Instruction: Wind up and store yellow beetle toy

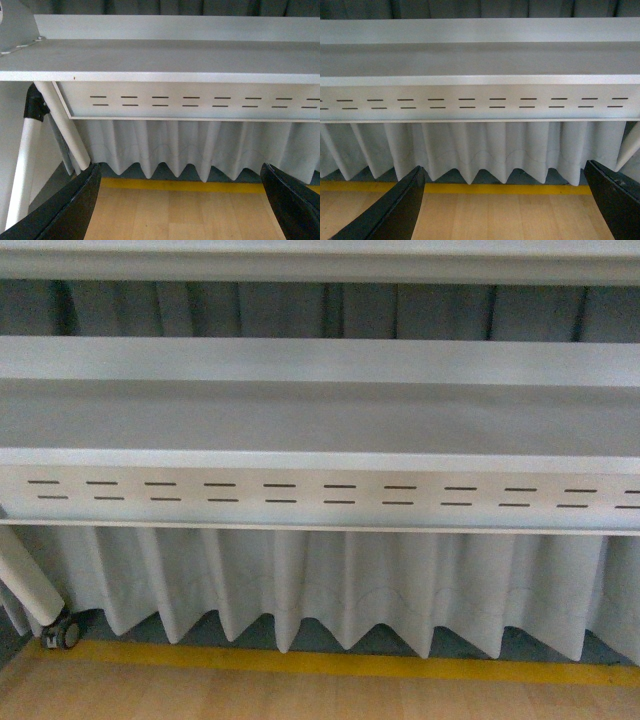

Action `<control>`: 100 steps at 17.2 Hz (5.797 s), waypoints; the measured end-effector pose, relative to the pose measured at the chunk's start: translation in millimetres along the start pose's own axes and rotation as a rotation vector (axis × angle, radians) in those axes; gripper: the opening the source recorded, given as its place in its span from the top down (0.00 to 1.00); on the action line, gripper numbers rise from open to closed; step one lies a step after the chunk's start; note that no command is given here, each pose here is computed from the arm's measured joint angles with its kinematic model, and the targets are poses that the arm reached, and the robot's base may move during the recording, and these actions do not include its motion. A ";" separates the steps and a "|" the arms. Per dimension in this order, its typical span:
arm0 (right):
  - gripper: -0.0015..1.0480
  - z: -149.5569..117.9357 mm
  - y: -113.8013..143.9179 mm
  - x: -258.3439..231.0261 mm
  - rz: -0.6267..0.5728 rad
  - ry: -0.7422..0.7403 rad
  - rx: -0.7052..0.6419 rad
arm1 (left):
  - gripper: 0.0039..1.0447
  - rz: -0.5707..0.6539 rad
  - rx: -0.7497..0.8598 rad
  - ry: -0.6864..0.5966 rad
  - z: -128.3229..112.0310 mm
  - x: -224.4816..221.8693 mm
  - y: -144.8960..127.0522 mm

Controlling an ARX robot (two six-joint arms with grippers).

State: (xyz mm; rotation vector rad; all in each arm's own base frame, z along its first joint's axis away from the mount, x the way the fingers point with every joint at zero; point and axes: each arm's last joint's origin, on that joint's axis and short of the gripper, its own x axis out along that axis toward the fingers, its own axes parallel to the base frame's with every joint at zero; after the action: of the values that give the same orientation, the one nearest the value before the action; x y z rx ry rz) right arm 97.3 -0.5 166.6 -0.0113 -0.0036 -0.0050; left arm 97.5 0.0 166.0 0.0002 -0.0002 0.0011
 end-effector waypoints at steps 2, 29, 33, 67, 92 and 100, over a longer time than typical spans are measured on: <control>0.06 0.0 0.0 0.0 0.000 0.000 0.000 | 0.06 0.000 0.000 0.000 0.0 0.0 0.0; 0.06 0.0 0.0 0.0 0.000 0.000 0.000 | 0.06 0.000 0.000 0.000 0.0 0.0 0.0; 0.06 0.0 0.0 0.0 0.000 0.000 0.000 | 0.06 0.001 -0.001 0.000 0.0 0.0 0.0; 0.06 0.0 0.0 0.0 0.000 0.000 0.003 | 0.06 0.000 0.000 0.003 -0.3 0.0 0.0; 0.06 -15.7 -19.6 227.3 1.034 0.412 -0.321 | 0.06 -0.001 0.000 0.000 0.0 0.0 0.0; 0.06 -83.6 -21.8 212.3 1.397 0.650 -0.679 | 0.06 -0.001 0.000 0.000 0.0 0.0 0.0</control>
State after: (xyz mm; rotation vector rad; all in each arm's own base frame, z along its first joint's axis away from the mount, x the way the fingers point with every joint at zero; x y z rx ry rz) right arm 309.8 -24.2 84.0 -0.6887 0.6568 1.3879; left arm 97.5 0.0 166.0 0.0002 -0.0002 0.0004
